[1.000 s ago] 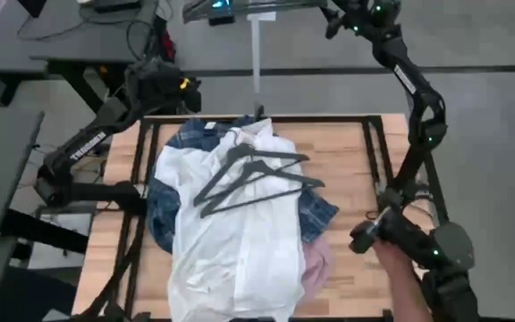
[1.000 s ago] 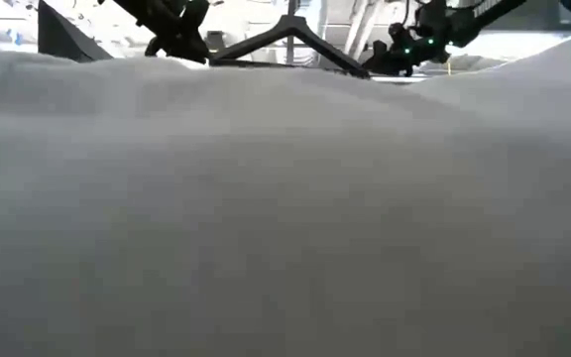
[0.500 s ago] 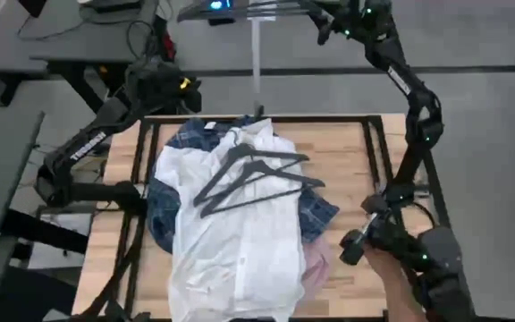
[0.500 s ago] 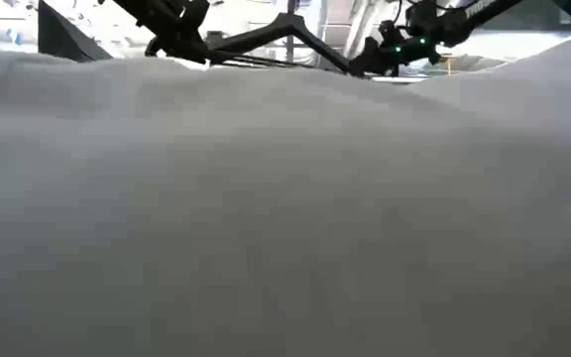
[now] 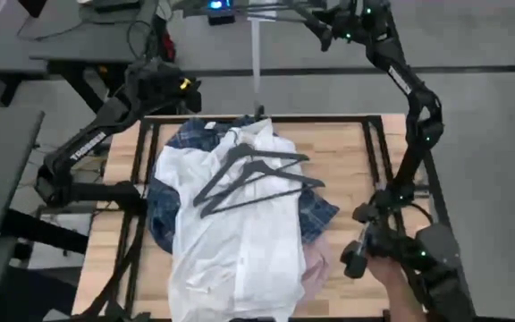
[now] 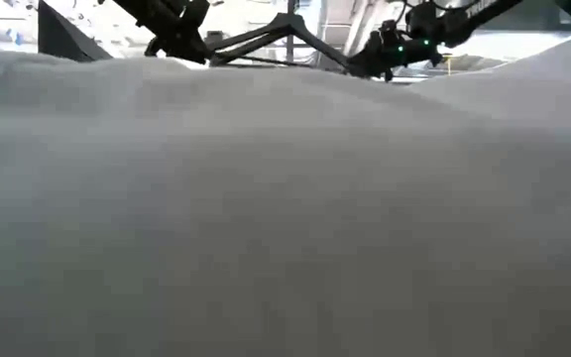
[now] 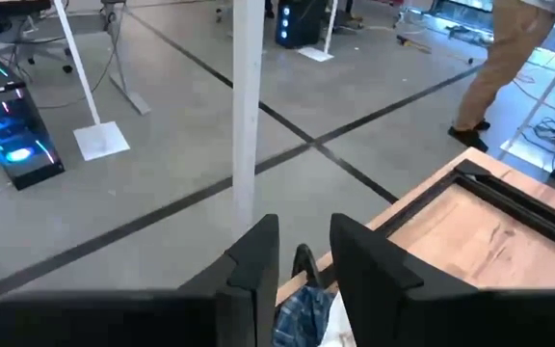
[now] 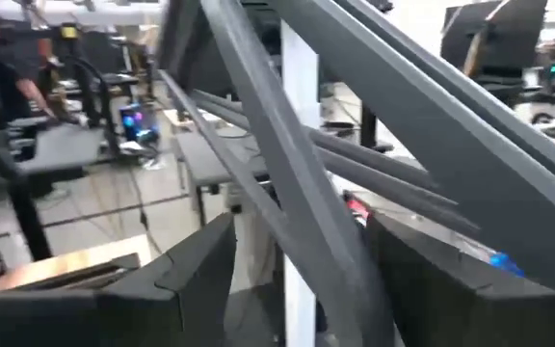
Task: Hang clothes
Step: Remove the hanger from the hanger rack
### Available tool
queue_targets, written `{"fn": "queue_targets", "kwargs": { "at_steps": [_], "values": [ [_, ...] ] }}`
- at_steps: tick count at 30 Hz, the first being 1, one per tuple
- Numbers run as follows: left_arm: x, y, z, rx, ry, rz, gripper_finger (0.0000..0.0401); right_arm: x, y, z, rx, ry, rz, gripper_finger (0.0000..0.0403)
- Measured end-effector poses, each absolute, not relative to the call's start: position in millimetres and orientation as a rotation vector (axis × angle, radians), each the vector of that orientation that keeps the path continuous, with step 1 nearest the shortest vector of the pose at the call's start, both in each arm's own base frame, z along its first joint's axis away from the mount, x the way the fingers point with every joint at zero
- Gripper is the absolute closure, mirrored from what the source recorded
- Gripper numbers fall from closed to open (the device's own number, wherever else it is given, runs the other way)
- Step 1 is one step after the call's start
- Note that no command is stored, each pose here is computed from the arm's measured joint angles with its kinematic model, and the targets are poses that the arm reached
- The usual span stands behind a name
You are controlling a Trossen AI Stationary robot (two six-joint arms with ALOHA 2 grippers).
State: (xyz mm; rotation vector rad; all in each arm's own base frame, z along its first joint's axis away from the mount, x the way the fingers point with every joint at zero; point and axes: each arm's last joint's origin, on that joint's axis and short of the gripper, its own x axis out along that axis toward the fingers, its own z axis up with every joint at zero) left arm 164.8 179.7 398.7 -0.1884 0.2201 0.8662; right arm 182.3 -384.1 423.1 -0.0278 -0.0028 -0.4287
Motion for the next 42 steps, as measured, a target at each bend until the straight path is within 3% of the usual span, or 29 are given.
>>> {"fn": "queue_targets", "kwargs": {
  "at_steps": [4,8,18,33,42],
  "values": [
    [165,180,399,-0.188,0.22,0.866,0.032,183,-382,424,-0.034,-0.004,-0.374,0.0188],
    [165,180,398,-0.192,0.224,0.866,0.0319,183,-380,428,-0.045,-0.029,-0.329,0.0221],
    [164,179,396,-0.203,0.242,0.867,0.0319,183,-378,430,-0.029,-0.042,-0.271,0.0381],
    [164,178,397,-0.211,0.232,0.864,0.0319,163,-365,456,-0.058,-0.095,-0.289,0.0383],
    [158,161,410,-0.127,0.202,0.823,0.0319,150,-332,468,-0.038,0.016,-0.261,0.0383]
  ]
}}
